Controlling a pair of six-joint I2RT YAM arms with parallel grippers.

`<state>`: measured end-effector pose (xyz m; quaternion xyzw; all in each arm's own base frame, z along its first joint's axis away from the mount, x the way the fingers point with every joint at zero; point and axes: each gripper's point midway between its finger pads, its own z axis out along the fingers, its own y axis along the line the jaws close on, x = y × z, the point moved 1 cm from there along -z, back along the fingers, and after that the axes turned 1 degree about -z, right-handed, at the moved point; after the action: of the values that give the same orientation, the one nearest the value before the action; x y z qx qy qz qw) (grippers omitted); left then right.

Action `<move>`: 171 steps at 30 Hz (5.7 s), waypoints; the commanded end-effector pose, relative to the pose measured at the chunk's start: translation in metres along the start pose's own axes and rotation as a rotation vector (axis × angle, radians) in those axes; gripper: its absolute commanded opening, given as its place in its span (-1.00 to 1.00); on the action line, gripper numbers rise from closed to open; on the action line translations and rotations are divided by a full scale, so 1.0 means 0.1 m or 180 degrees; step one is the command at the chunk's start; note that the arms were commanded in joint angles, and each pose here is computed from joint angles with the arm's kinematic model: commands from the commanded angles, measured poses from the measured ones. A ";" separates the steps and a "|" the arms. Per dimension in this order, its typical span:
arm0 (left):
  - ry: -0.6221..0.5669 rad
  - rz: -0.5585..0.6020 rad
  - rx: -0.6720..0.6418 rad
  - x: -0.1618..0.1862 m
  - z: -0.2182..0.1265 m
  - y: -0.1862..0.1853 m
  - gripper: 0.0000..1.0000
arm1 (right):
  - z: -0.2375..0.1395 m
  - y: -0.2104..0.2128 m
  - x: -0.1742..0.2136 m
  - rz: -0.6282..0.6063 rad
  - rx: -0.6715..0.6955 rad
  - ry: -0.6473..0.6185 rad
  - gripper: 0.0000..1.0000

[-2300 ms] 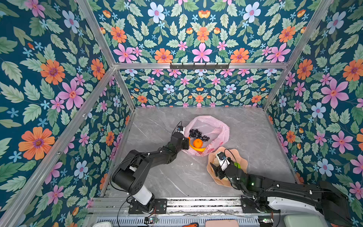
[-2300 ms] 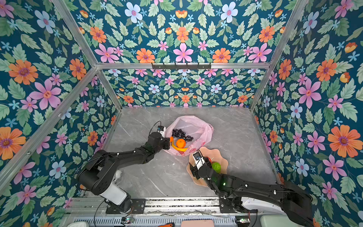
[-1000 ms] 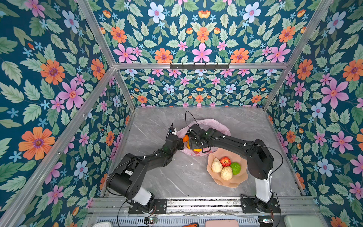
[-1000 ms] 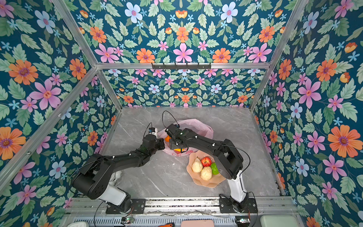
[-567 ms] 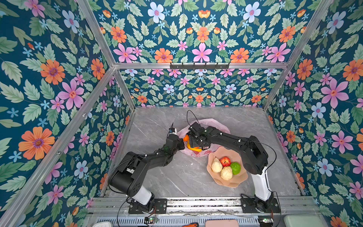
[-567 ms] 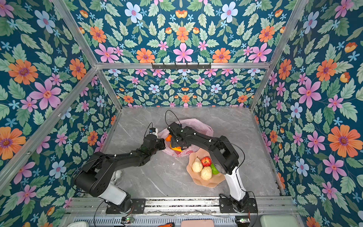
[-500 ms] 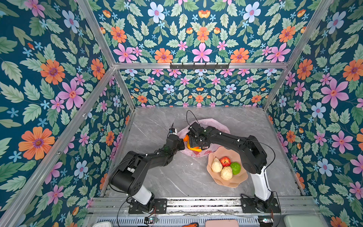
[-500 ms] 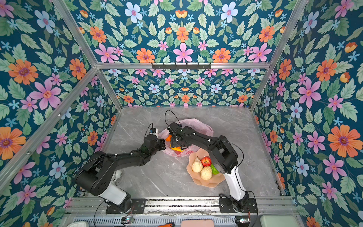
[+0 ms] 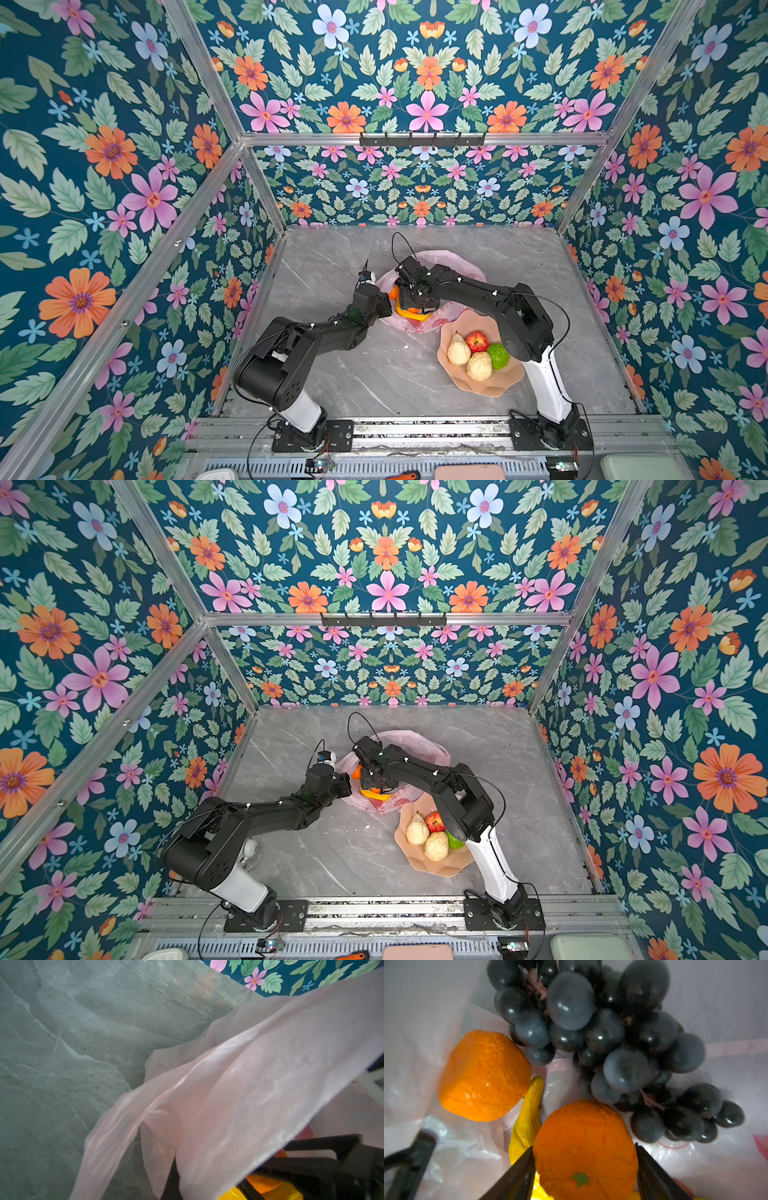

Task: Take the fake fruits out of the plastic bag
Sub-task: 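Grasp the large orange with the right gripper and lift it, then carry the large orange with the right gripper over the peach bowl, then lower the orange into the bowl and open the right gripper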

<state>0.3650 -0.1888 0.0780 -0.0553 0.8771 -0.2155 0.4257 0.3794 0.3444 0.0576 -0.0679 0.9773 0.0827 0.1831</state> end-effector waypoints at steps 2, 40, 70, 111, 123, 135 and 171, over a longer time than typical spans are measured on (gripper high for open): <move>-0.0026 0.0001 -0.0007 -0.03 -0.01 -0.01 -1.00 | 0.03 -0.03 0.01 -0.0053 0.0082 0.0043 0.40; -0.0001 0.0057 -0.0036 -0.05 -0.01 -0.02 -1.00 | -0.75 0.05 -0.03 -0.0407 -0.0324 -0.0179 0.23; 0.0008 0.0074 -0.0082 -0.04 0.01 0.01 -1.00 | -1.48 -1.42 0.78 -0.0121 0.0315 -0.0037 0.26; 0.0038 0.0094 -0.0084 -0.02 0.04 0.01 -1.00 | -1.20 -2.10 1.35 0.0702 0.0449 0.0255 0.27; 0.0034 0.0099 -0.0087 -0.02 0.04 0.01 -1.00 | -1.19 -2.05 1.33 0.0725 0.0360 0.0235 0.34; 0.0046 0.0109 -0.0072 -0.02 0.04 0.00 -1.00 | -1.27 -2.04 1.30 0.0728 0.0329 0.0152 0.50; 0.0010 0.0118 -0.0026 -0.04 0.03 -0.02 -1.00 | -1.31 -2.04 1.26 0.0676 0.0343 0.0151 0.44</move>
<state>0.3674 -0.1893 0.0742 -0.0443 0.8851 -0.1999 0.4179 0.2498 0.1113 0.0969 0.0470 0.9868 0.0556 0.1446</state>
